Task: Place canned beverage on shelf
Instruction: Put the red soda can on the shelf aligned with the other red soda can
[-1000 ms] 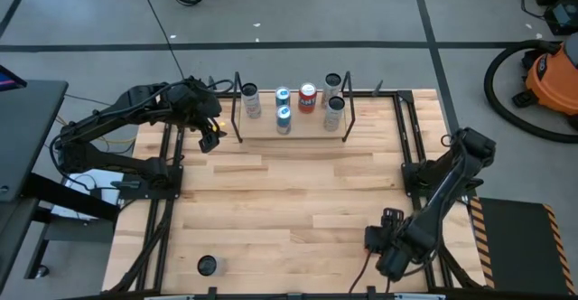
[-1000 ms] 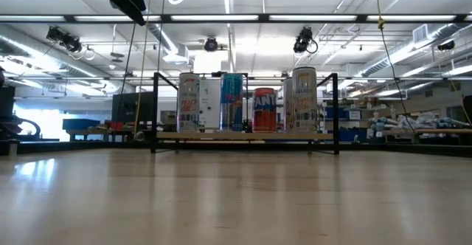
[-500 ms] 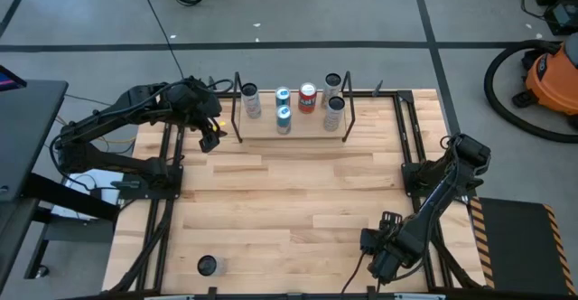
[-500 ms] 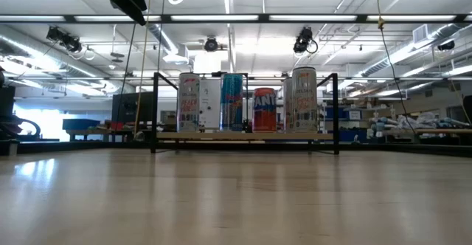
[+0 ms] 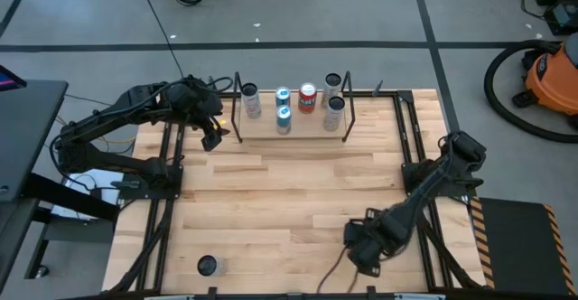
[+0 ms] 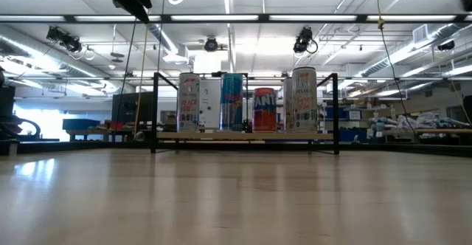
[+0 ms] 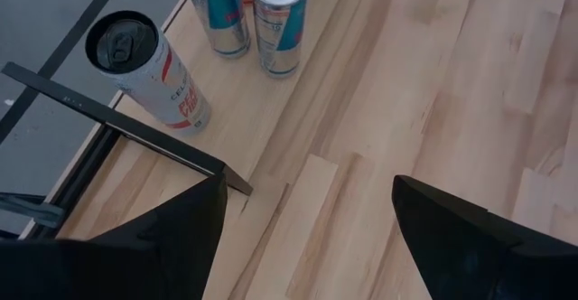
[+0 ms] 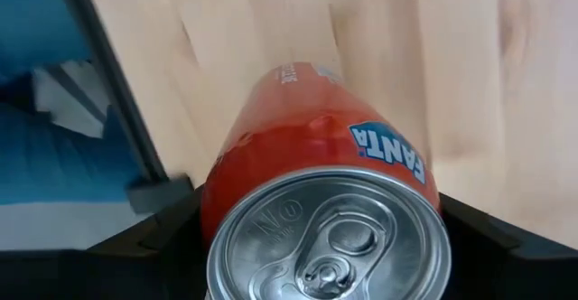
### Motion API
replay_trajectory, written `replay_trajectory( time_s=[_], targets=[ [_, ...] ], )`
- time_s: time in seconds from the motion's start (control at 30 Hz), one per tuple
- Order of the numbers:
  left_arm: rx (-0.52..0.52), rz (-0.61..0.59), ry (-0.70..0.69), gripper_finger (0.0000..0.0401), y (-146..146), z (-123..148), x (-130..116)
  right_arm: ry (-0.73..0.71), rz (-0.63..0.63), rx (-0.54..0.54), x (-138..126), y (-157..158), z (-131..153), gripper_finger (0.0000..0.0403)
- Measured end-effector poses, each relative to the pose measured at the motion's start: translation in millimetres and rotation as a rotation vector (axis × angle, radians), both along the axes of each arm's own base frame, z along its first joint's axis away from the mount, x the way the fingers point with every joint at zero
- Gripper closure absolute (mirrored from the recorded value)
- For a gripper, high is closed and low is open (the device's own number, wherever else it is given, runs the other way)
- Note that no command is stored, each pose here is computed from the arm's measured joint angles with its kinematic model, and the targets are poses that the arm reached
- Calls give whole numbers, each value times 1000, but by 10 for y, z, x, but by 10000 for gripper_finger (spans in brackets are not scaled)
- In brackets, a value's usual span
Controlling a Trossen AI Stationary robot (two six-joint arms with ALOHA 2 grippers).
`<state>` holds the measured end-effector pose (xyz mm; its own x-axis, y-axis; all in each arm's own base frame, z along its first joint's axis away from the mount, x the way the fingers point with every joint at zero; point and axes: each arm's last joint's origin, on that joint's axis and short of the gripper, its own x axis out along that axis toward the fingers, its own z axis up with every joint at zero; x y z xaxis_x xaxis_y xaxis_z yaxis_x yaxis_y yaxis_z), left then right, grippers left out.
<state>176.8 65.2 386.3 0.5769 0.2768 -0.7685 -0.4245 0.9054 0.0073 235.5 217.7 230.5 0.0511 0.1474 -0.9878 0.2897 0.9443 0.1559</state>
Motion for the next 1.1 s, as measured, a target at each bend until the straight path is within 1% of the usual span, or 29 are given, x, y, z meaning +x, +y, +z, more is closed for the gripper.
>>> replay_trajectory(
  time_s=[0.1, 0.2, 0.3, 0.47, 0.6, 0.77, 0.93, 1.1],
  targets=[
    [-5, 6, -2, 85, 0, 0, 0, -51, 28, 23, 200, -140, 133, 97],
    [-18, 23, -8, 85, 0, 0, 0, -90, 64, 16, 384, -344, 279, 97],
    [-29, 36, -9, 85, -1, -2, -3, -114, 87, -29, 547, -628, 421, 97],
    [-34, 40, -2, 85, -4, -8, -9, -128, 103, -120, 756, -1215, 626, 97],
    [-35, 39, 3, 85, -5, -11, -12, -118, 101, -203, 828, -1690, 759, 97],
    [-35, 39, 3, 85, -4, -11, -12, -147, 80, -243, 889, -2157, 851, 97],
    [-35, 40, 1, 85, -4, -10, -11, -162, 88, -301, 908, -2459, 856, 97],
    [-35, 40, 0, 85, -4, -9, -11, -224, 93, -341, 953, -2684, 876, 97]
  ],
)
